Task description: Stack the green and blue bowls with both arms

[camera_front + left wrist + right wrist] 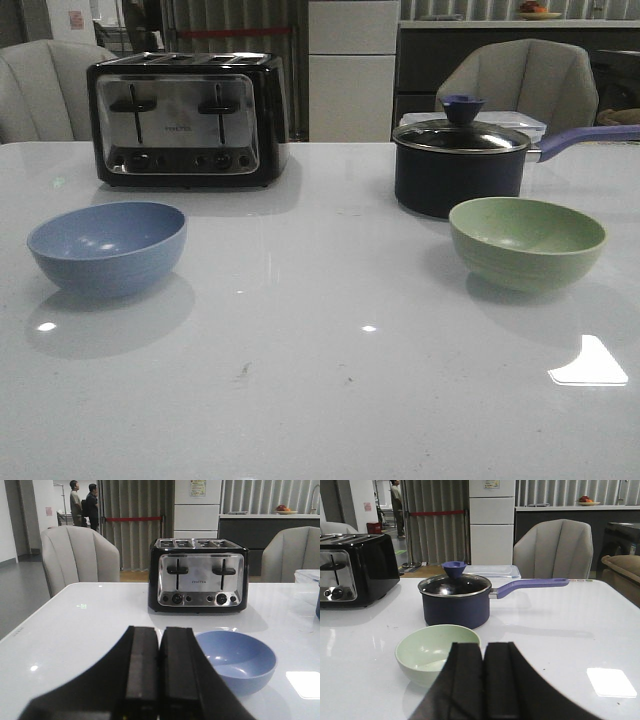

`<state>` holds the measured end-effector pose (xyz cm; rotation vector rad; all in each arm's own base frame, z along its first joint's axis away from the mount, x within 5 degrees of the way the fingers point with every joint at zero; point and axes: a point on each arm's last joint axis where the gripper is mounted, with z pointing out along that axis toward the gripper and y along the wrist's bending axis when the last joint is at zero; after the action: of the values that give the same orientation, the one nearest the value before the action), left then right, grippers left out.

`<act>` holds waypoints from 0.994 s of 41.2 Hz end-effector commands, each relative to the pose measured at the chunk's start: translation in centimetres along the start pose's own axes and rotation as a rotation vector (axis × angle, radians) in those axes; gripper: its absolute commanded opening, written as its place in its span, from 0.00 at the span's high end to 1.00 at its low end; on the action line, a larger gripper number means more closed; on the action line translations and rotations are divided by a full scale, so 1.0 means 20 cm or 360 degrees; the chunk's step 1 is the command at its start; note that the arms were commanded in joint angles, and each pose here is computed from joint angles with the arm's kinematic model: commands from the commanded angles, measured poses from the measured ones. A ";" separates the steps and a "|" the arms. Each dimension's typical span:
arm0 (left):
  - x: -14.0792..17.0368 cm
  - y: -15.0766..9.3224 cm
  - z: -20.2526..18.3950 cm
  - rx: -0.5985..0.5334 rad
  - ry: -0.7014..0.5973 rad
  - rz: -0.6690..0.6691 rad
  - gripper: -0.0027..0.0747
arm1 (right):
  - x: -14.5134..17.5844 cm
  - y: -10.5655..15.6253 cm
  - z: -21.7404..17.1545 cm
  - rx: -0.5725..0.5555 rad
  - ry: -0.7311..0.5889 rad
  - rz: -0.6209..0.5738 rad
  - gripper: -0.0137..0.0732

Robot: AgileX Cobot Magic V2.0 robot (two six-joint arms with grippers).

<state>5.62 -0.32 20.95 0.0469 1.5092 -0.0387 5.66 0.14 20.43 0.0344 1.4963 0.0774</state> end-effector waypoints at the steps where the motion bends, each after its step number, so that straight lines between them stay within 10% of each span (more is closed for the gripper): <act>1: -0.04 0.01 -0.01 -0.0022 -0.0158 -0.0021 0.85 | -0.06 0.01 -0.01 -0.0015 -0.0186 -0.0017 0.78; 41: -0.12 0.01 -0.02 -0.0035 -0.0296 -0.0022 0.85 | -0.22 0.02 -0.04 -0.0018 -0.0263 -0.0017 0.78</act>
<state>5.59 -0.29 21.24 0.0432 1.4826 -0.0363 5.53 0.13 21.25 0.0346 1.4897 0.0772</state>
